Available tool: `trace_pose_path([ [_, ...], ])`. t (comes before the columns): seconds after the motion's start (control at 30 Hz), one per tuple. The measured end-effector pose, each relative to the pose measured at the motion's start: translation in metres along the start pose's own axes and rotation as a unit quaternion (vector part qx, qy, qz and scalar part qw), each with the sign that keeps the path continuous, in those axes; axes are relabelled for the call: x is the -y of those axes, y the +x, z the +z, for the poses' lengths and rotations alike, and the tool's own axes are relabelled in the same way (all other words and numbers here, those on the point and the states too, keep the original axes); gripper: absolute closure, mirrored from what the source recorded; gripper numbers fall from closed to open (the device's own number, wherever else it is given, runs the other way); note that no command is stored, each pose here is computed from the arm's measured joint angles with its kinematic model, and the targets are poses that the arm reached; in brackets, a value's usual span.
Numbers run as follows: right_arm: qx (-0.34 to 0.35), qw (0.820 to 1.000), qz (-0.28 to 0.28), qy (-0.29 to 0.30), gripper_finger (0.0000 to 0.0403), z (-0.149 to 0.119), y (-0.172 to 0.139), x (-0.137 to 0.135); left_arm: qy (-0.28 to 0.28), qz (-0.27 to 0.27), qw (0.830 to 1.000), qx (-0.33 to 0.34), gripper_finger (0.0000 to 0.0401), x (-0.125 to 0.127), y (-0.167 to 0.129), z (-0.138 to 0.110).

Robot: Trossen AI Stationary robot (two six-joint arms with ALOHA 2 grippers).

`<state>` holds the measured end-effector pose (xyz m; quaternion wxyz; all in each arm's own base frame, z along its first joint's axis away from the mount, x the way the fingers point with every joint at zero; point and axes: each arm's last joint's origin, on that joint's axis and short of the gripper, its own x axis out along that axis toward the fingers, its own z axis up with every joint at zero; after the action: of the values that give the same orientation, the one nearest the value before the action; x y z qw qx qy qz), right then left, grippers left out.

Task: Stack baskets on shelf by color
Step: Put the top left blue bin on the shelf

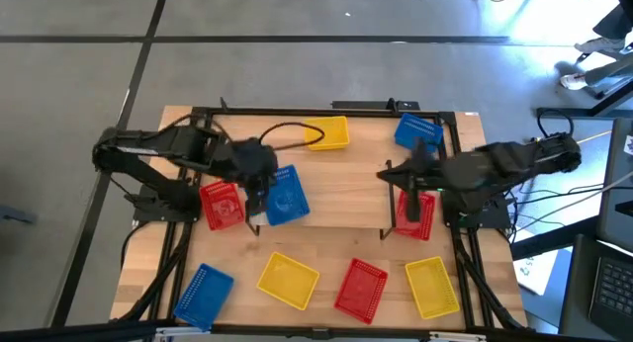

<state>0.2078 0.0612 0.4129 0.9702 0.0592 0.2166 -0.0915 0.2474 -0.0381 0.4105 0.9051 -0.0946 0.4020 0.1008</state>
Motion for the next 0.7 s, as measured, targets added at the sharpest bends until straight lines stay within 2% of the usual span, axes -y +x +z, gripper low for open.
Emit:
trace_pose_path([
  [0.1,-0.074,0.997,0.018,0.023,0.0402,0.008,0.024,-0.005,-0.002,0.003,0.998,-0.067,0.0401,0.013,-0.001,-0.02],
  [0.27,-0.185,0.98,0.049,0.058,0.0402,0.009,0.074,-0.006,0.001,-0.019,0.996,-0.089,0.0401,0.035,-0.012,-0.036],
  [0.37,-0.214,0.972,0.057,0.073,0.0402,0.009,0.102,-0.002,0.0,-0.023,0.996,-0.085,0.0401,0.044,-0.016,-0.041],
  [0.5,-0.253,0.963,0.037,0.081,0.0402,0.002,0.14,0.004,0.004,-0.007,0.997,-0.081,0.0401,0.051,-0.022,-0.049],
  [0.7,-0.299,0.949,0.058,0.079,0.0402,-0.011,0.184,0.007,-0.003,0.006,0.996,-0.086,0.0401,0.055,-0.029,-0.058],
])
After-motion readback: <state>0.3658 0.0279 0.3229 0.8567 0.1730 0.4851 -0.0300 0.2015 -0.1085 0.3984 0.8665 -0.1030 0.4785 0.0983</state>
